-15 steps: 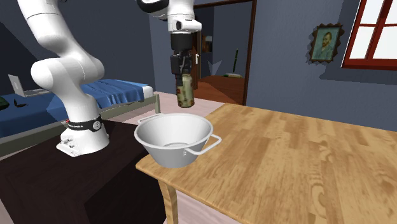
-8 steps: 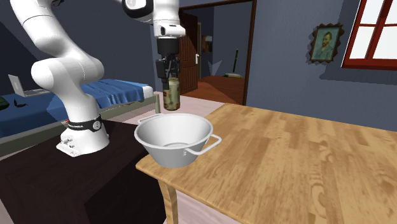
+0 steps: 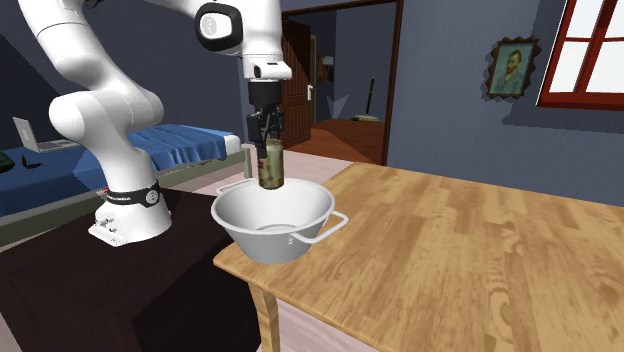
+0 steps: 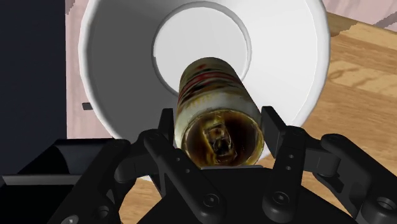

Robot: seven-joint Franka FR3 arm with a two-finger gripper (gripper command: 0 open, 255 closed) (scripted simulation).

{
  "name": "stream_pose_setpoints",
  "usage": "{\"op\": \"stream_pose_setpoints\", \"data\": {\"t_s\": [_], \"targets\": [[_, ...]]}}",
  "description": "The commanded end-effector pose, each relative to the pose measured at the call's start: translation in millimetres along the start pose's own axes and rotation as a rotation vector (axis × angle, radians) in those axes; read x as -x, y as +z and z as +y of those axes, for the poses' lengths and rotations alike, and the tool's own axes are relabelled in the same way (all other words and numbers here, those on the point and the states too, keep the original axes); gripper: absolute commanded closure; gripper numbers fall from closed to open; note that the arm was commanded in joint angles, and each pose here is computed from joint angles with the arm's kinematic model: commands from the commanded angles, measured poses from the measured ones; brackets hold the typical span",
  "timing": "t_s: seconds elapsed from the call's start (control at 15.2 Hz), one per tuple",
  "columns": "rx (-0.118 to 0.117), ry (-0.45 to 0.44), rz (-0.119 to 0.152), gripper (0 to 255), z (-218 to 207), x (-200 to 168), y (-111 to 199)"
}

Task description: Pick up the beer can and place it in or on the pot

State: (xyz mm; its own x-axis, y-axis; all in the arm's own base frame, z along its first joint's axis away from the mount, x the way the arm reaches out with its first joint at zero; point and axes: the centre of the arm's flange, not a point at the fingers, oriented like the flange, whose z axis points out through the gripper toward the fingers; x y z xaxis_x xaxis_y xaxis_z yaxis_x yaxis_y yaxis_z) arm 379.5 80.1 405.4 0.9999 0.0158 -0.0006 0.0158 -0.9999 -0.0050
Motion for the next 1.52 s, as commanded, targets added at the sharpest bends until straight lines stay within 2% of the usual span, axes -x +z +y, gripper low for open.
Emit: {"op": "stream_pose_setpoints", "data": {"t_s": [0.0, 0.4, 0.86, 0.92, 1.25, 1.45], "targets": [[0.0, 0.0, 0.001, 255, 0, 0, 10], [0.0, 0.0, 0.001, 255, 0, 0, 39], [0.0, 0.0, 0.001, 255, 0, 0, 39], [0.0, 0.0, 0.001, 0, 0, -1, 39], [0.0, 0.0, 0.001, 0, 0, -1, 39], [0.0, 0.0, 0.001, 0, 0, 0, -1]]}}
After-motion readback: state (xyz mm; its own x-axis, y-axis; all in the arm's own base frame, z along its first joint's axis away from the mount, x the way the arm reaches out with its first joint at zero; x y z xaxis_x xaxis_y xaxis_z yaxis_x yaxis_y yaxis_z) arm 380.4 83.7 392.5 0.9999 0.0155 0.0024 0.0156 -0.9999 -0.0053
